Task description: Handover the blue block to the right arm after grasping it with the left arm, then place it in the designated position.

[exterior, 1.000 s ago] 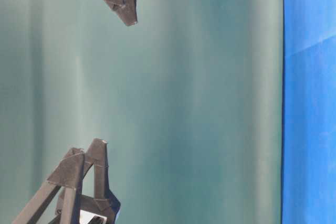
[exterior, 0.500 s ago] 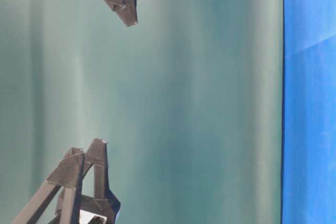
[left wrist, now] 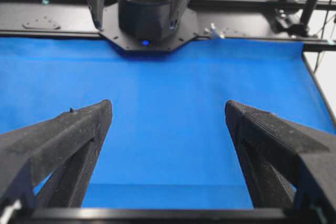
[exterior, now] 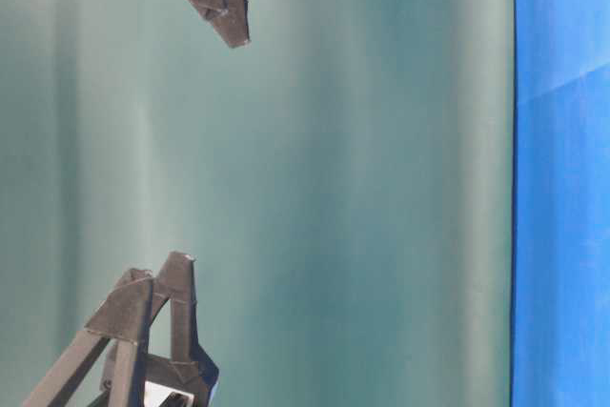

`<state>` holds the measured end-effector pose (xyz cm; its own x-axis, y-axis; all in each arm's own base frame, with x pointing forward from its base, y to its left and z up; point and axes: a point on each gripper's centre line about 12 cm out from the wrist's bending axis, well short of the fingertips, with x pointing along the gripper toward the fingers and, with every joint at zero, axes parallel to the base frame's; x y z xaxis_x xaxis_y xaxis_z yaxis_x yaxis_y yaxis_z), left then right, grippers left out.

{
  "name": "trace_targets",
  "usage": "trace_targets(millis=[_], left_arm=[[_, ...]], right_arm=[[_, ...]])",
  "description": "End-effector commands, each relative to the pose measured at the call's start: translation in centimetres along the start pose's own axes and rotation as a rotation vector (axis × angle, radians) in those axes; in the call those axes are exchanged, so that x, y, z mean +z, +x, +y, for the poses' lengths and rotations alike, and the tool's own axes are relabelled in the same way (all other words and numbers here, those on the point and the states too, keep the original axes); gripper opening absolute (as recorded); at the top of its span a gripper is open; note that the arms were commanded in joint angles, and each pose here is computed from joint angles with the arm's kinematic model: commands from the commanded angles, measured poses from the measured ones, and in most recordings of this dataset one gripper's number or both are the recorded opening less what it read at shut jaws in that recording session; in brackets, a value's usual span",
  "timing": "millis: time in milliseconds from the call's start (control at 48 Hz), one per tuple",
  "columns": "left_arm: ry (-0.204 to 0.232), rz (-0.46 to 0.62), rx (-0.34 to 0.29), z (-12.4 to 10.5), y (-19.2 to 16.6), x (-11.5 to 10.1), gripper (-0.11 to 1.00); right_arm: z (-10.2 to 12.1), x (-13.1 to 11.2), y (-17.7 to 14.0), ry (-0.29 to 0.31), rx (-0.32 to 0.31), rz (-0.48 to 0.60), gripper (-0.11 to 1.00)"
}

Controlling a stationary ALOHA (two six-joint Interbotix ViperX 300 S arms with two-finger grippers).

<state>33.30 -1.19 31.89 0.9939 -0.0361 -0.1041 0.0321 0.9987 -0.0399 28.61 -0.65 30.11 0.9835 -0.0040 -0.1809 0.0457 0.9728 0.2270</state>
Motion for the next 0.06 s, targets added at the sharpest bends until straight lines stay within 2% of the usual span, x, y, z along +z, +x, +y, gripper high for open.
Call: trace_targets(millis=[0,42], left_arm=[[0.001,-0.049,0.001,0.03,-0.19,1.57,0.93],[0.003,-0.048,0.001,0.04,-0.19,1.55,0.93]], right_arm=[[0.18,0.85,-0.02,-0.003,0.007,-0.026,0.7],[0.17,0.81,0.01,-0.003,0.006,-0.025,0.7]])
